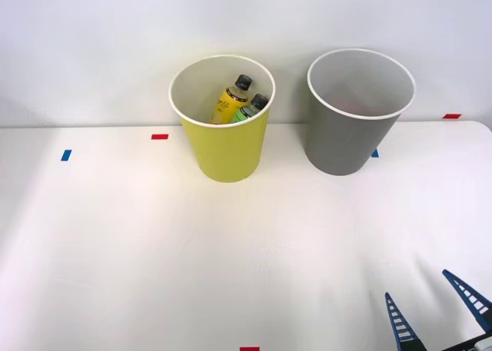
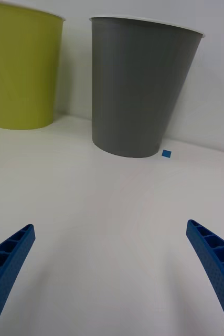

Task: Put cans in the gray bin, plastic bottles in the light green bin

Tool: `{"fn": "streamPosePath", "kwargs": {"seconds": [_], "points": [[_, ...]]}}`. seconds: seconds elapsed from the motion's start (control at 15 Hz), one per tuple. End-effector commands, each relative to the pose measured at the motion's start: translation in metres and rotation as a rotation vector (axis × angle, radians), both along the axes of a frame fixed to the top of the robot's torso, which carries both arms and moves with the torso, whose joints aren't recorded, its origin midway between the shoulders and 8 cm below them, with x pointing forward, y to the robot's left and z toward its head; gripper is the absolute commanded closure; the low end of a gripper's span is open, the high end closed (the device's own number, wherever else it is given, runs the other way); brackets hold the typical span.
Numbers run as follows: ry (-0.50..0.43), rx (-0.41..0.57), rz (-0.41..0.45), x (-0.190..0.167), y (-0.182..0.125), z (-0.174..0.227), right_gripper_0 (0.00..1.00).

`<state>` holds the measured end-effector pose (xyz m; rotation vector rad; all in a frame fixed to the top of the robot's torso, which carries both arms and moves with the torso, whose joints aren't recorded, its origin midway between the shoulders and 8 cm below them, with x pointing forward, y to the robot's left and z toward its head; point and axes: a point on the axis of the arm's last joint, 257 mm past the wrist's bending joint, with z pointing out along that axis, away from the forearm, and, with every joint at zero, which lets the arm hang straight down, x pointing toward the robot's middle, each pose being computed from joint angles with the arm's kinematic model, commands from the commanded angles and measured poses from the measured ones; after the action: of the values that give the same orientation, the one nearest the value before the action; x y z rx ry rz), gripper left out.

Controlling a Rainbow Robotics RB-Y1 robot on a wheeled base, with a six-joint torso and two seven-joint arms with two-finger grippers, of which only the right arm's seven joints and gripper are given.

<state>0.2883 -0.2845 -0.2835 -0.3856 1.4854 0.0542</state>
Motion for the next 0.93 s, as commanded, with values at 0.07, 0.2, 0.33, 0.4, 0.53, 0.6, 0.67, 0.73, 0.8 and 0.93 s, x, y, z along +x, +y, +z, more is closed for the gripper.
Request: {"fn": "streamPosePath", "kwargs": {"seconds": [0.07,0.2,0.33,0.4,0.53,0.6,0.67,0.73,0.8,0.93], "points": [[0.000,0.000,0.000,0.0000,0.0000,0.0000,0.00],[0.000,0.000,0.000,0.0000,0.0000,0.0000,0.00],[0.000,0.000,0.000,0.0000,0.0000,0.0000,0.00],[0.000,0.000,0.000,0.0000,0.0000,0.0000,0.00],[0.000,0.000,0.000,0.0000,0.0000,0.0000,0.00],[0.000,0.000,0.000,0.0000,0.0000,0.0000,0.00],[0.000,0.000,0.000,0.0000,0.0000,0.0000,0.00],[0.000,0.000,0.000,0.0000,0.0000,0.0000,0.00],[0.000,0.000,0.000,0.0000,0.0000,0.0000,0.00],[0.000,0.000,0.000,0.0000,0.0000,0.0000,0.00]]}}
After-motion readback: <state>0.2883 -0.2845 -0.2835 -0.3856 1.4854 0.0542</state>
